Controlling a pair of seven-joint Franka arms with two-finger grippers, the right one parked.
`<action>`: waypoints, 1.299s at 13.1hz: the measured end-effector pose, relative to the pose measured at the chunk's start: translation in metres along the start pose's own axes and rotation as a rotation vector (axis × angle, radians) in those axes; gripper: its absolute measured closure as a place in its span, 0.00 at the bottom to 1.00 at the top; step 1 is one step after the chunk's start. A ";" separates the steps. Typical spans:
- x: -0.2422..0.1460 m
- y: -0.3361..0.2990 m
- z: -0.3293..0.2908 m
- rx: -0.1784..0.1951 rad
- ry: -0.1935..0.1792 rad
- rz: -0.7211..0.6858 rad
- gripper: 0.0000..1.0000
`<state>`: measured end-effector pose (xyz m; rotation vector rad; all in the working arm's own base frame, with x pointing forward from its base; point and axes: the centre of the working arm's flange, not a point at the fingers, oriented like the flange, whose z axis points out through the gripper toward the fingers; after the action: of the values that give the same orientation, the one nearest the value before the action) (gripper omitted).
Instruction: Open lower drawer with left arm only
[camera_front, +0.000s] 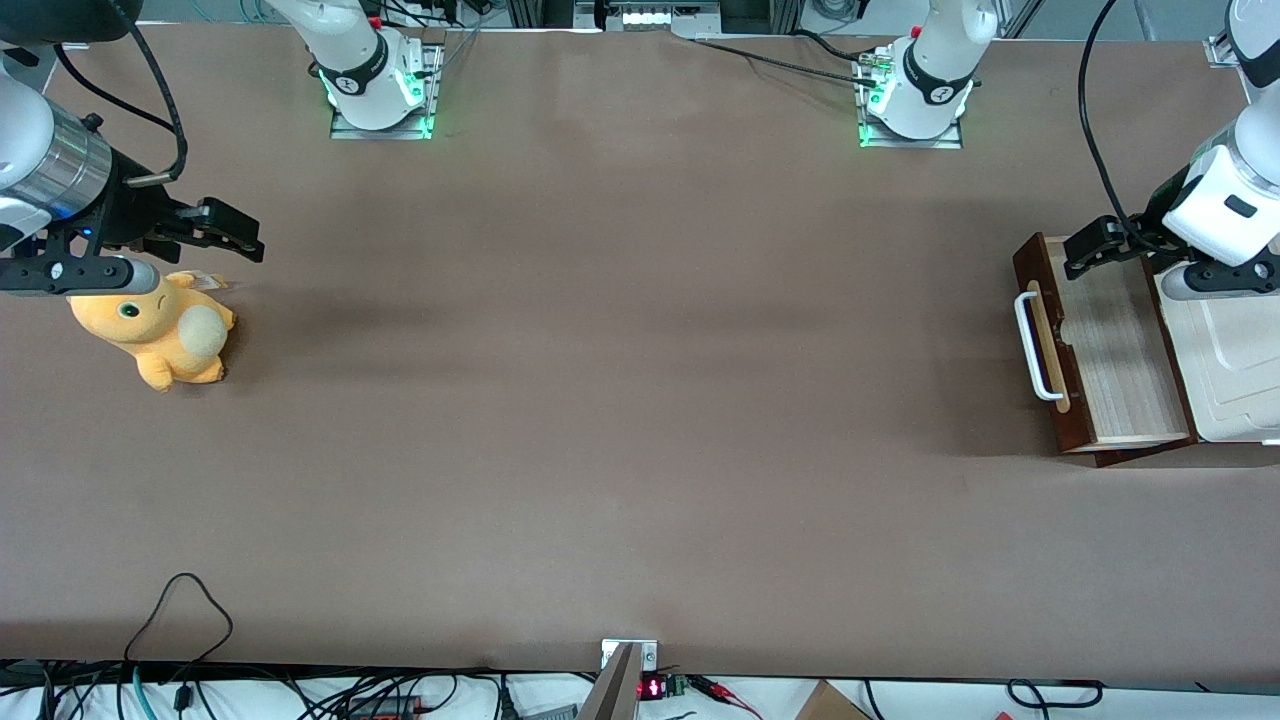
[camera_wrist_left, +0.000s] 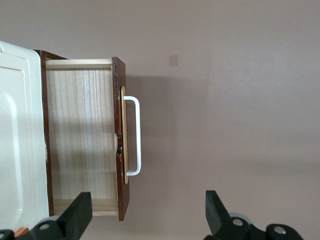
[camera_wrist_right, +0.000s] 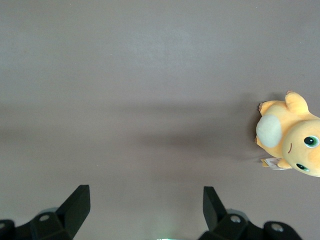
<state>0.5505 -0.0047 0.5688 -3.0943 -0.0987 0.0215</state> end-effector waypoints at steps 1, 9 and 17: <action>0.000 0.000 -0.002 0.000 0.006 0.006 0.00; -0.001 -0.001 -0.023 -0.003 0.055 0.013 0.00; -0.001 -0.001 -0.026 -0.004 0.060 0.014 0.00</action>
<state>0.5502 -0.0050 0.5947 -3.0963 -0.0756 -0.0715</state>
